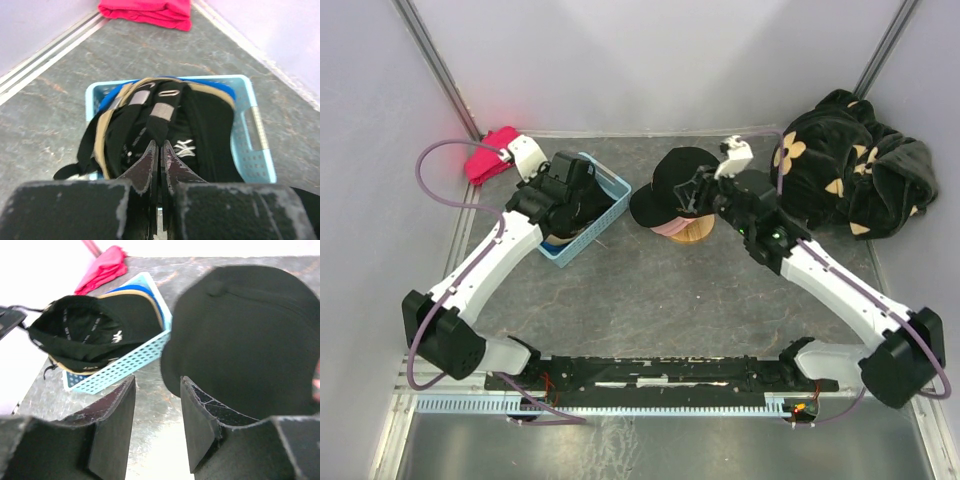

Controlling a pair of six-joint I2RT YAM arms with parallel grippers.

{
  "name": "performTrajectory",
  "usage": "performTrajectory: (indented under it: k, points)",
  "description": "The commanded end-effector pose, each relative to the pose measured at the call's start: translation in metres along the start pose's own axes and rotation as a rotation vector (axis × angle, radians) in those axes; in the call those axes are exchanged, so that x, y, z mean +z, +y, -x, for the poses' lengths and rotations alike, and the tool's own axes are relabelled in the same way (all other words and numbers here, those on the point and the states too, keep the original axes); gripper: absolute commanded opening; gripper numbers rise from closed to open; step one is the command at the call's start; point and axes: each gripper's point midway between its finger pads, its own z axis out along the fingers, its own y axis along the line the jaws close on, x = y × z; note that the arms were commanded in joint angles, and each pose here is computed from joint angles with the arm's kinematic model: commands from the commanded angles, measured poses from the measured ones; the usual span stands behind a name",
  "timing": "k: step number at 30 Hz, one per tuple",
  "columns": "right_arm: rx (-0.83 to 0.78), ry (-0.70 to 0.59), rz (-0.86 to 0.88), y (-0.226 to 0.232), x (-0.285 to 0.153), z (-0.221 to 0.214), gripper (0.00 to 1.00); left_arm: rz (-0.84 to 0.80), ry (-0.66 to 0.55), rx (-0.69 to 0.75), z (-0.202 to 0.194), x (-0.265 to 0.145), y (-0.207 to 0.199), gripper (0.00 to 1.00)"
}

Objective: Stack the hats
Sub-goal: Pick up the hat from the bin.

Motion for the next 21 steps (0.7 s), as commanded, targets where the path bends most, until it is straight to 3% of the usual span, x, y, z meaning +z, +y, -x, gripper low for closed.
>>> performTrajectory:
  k: [1,6,21]
  points:
    - [-0.186,0.019,0.18,0.054,0.021,0.009,0.5,-0.169,-0.059,-0.044,0.045,-0.012,-0.043,0.03]
    - [-0.302,0.036,0.302,0.098,0.051,0.001,0.51,-0.255,-0.065,0.004,0.055,-0.017,-0.065,0.03]
    - [-0.364,0.067,0.613,0.184,0.134,-0.036,0.52,-0.433,-0.127,0.084,0.068,-0.03,-0.085,0.03]
